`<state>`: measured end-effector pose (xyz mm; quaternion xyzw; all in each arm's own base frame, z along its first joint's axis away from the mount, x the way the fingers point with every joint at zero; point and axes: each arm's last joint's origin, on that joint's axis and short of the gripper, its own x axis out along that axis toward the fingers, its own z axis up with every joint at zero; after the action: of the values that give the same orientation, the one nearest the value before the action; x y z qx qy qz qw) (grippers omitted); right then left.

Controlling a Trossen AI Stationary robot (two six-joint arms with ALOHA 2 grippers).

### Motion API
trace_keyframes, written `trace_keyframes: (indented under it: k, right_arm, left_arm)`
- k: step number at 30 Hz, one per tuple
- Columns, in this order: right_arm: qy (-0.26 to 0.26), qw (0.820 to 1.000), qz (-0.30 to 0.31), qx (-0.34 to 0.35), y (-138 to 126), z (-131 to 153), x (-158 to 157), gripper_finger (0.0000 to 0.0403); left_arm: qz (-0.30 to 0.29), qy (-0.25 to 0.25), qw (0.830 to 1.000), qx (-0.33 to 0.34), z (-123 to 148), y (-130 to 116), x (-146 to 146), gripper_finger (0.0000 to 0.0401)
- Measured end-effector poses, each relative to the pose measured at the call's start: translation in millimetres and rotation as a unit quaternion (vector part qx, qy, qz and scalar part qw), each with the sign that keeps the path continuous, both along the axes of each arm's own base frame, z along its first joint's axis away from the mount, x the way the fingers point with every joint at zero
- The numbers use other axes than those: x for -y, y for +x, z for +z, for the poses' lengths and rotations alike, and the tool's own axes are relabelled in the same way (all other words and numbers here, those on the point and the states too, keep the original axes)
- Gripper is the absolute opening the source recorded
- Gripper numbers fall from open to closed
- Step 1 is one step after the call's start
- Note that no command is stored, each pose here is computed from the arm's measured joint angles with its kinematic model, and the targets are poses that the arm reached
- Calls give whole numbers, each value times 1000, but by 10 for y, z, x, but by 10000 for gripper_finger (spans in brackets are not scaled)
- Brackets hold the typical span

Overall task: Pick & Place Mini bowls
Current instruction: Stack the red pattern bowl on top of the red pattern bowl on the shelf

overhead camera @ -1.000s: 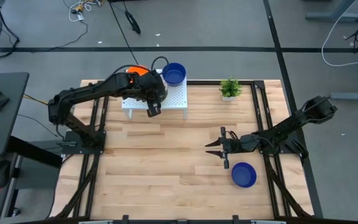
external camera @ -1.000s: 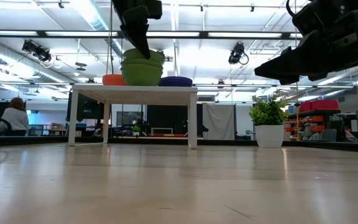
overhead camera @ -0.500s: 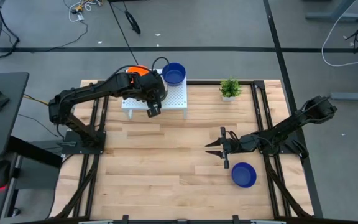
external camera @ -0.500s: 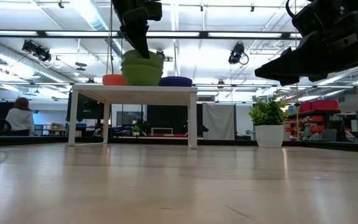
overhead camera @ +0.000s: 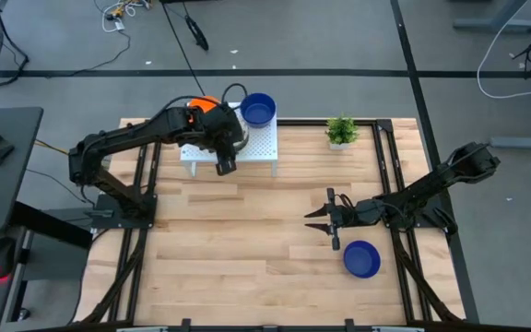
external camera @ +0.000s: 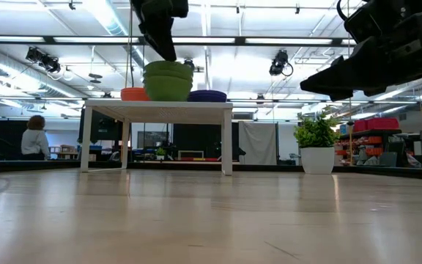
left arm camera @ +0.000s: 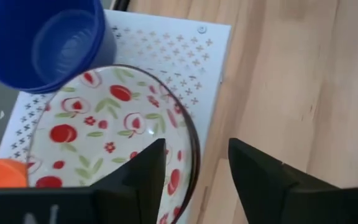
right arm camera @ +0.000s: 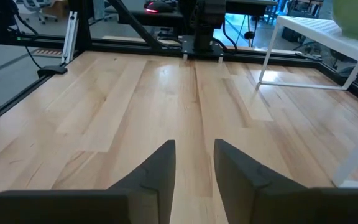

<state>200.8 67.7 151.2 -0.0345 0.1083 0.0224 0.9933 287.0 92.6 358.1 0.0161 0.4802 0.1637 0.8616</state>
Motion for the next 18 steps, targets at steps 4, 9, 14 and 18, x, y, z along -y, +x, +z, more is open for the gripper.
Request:
trace_keyframes:
  k: [4,9,14,18]
  right_arm:
    - [0,1000,0,0,0,0,1,112]
    - [0,1000,0,0,0,-1,1,112]
    - [0,1000,-1,-1,0,-3,1,112]
    - [0,1000,-1,-4,-1,-7,1,112]
  left_arm:
    - [3,3,1000,14,80,-74,20,169]
    - [4,0,1000,10,97,-117,28,103]
    - [0,3,1000,3,57,-78,-1,14]
    - [-2,4,1000,4,47,-54,-7,11]
